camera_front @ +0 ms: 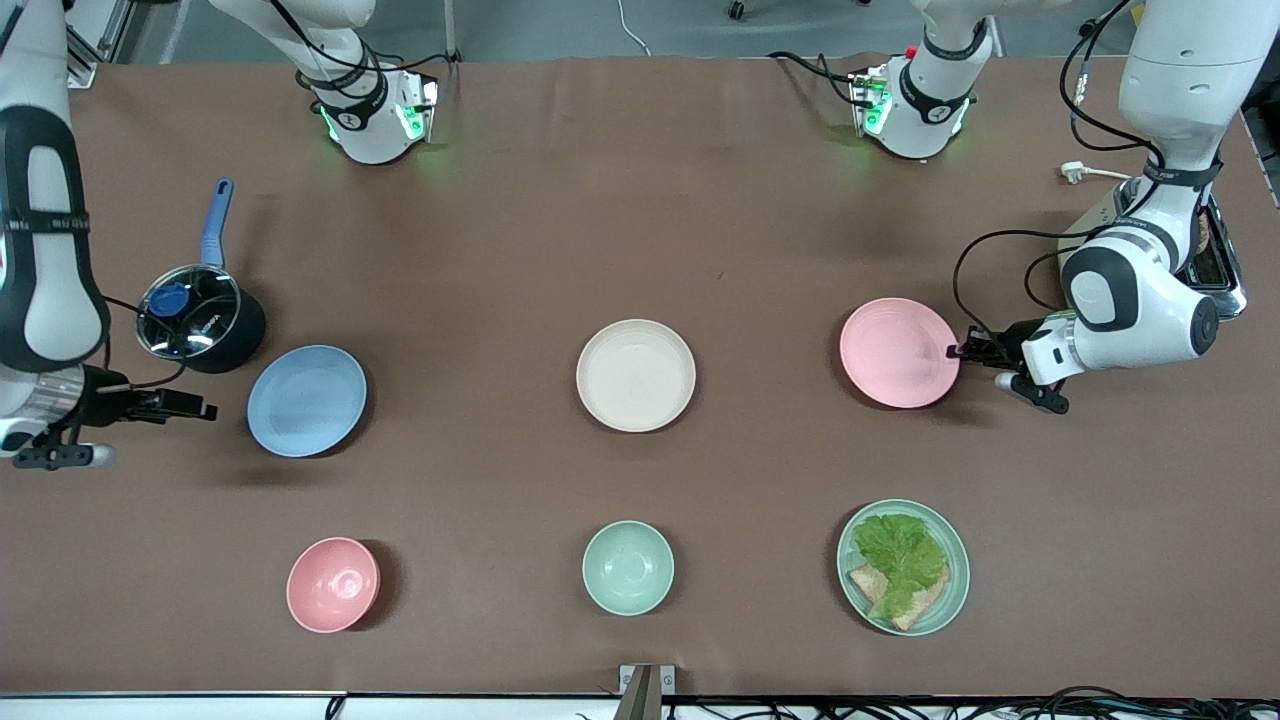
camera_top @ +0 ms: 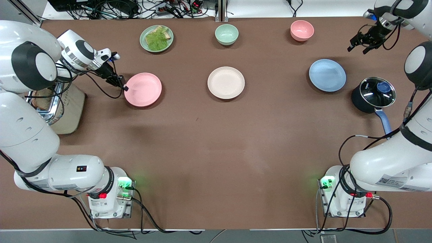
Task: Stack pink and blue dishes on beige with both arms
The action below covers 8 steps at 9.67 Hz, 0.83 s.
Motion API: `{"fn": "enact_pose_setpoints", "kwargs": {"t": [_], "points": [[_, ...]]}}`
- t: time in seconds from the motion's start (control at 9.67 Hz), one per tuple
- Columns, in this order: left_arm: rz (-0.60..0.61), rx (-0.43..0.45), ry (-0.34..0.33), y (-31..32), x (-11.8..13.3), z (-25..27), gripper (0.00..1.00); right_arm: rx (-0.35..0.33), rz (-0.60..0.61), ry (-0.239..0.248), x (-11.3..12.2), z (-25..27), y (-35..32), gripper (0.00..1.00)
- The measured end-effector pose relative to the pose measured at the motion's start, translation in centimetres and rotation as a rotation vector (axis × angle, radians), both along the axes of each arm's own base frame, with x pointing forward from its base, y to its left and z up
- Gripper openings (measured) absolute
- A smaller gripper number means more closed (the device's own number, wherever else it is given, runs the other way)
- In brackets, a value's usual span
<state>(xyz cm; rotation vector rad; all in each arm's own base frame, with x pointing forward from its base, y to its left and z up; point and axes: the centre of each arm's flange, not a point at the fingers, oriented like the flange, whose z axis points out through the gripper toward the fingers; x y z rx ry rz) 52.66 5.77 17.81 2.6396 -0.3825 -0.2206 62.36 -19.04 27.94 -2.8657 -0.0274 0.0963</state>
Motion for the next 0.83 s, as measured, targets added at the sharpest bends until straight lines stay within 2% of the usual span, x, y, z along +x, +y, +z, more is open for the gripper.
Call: {"fn": "enact_pose_setpoints", "kwargs": {"t": [0.1, 0.31, 0.41, 0.52, 0.62, 0.83], "points": [[0.006, 0.000, -0.008, 0.0, 0.2, 0.2, 0.04, 0.039, 0.013, -0.006, -0.4, -2.2, -0.6, 1.00], [0.005, -0.002, -0.062, -0.3, 1.2, 2.7, 0.04, 0.047, 0.028, -0.024, -1.9, -6.5, -0.9, 0.98], [-0.002, -0.013, -0.092, -1.9, 1.9, 5.0, 0.04, 0.059, 0.014, -0.024, -3.1, -8.3, -0.7, 0.93], [0.005, -0.024, -0.095, -5.4, 2.4, 7.1, 0.04, 0.078, 0.002, -0.014, -4.0, -9.4, -0.2, 0.89], [0.012, -0.031, -0.070, -9.9, 2.4, 8.3, 0.04, 0.090, -0.005, 0.001, -4.7, -10.1, 0.1, 0.73], [0.027, 0.006, 0.015, -19.2, 1.2, 8.3, 0.04, 0.106, -0.016, 0.020, -5.4, -10.8, 0.3, 0.58]]}}
